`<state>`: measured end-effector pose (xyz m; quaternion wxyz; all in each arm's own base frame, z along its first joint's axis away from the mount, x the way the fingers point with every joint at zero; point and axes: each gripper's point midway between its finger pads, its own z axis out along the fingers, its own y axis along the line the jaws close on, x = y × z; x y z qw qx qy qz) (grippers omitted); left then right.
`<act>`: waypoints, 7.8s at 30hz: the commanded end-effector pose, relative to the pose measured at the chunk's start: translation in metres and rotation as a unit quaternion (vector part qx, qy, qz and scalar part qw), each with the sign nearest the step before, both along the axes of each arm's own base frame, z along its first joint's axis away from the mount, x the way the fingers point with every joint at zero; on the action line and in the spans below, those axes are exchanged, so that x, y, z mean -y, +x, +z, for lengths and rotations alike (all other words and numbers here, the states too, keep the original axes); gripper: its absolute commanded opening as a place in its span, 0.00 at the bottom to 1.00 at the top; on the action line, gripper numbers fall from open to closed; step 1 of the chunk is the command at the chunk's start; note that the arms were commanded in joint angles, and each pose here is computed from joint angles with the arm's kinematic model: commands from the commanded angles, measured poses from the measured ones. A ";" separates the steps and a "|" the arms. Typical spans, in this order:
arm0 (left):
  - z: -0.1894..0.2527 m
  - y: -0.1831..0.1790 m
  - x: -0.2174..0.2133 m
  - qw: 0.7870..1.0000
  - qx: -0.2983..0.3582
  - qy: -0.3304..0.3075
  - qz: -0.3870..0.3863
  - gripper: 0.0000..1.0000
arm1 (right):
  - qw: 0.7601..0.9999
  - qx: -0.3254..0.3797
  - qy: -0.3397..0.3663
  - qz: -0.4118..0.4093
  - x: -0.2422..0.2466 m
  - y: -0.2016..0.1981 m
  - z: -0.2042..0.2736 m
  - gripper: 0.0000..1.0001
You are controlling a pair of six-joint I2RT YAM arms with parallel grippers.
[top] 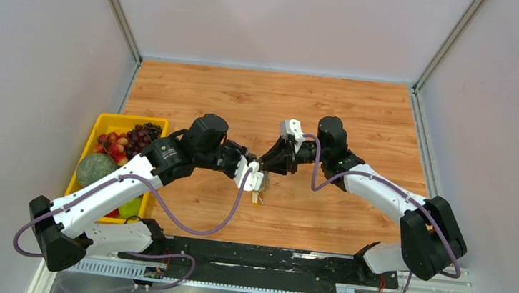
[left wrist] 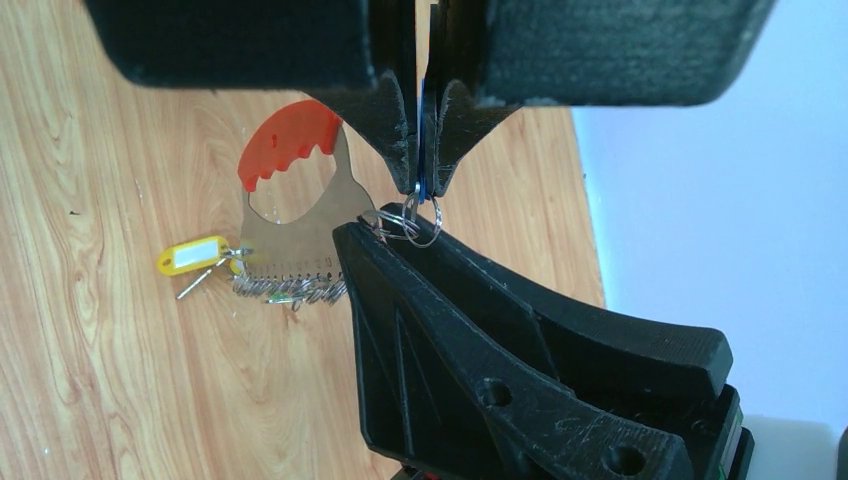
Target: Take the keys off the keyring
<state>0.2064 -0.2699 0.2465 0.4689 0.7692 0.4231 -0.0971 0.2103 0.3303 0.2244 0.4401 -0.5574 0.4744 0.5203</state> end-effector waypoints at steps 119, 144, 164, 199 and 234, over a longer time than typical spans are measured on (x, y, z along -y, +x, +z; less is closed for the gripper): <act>0.033 -0.018 0.001 0.996 0.051 -0.062 -0.046 0.00 | 1.000 0.020 0.024 0.004 0.003 -0.021 0.038 0.38; 0.031 -0.007 -0.002 0.997 0.038 -0.068 0.001 0.00 | 0.980 0.028 0.042 -0.192 0.033 0.002 0.049 0.35; 0.034 -0.009 -0.001 0.990 -0.077 -0.067 0.101 0.00 | 0.984 0.024 0.055 -0.170 0.011 -0.017 0.052 0.28; 0.041 0.000 -0.002 0.985 -0.071 -0.085 0.134 0.00 | 0.975 0.010 0.047 -0.217 0.006 -0.005 0.043 0.40; 0.042 0.005 -0.003 0.982 -0.072 -0.090 0.153 0.00 | 0.987 -0.024 0.046 -0.155 -0.021 -0.022 0.035 0.19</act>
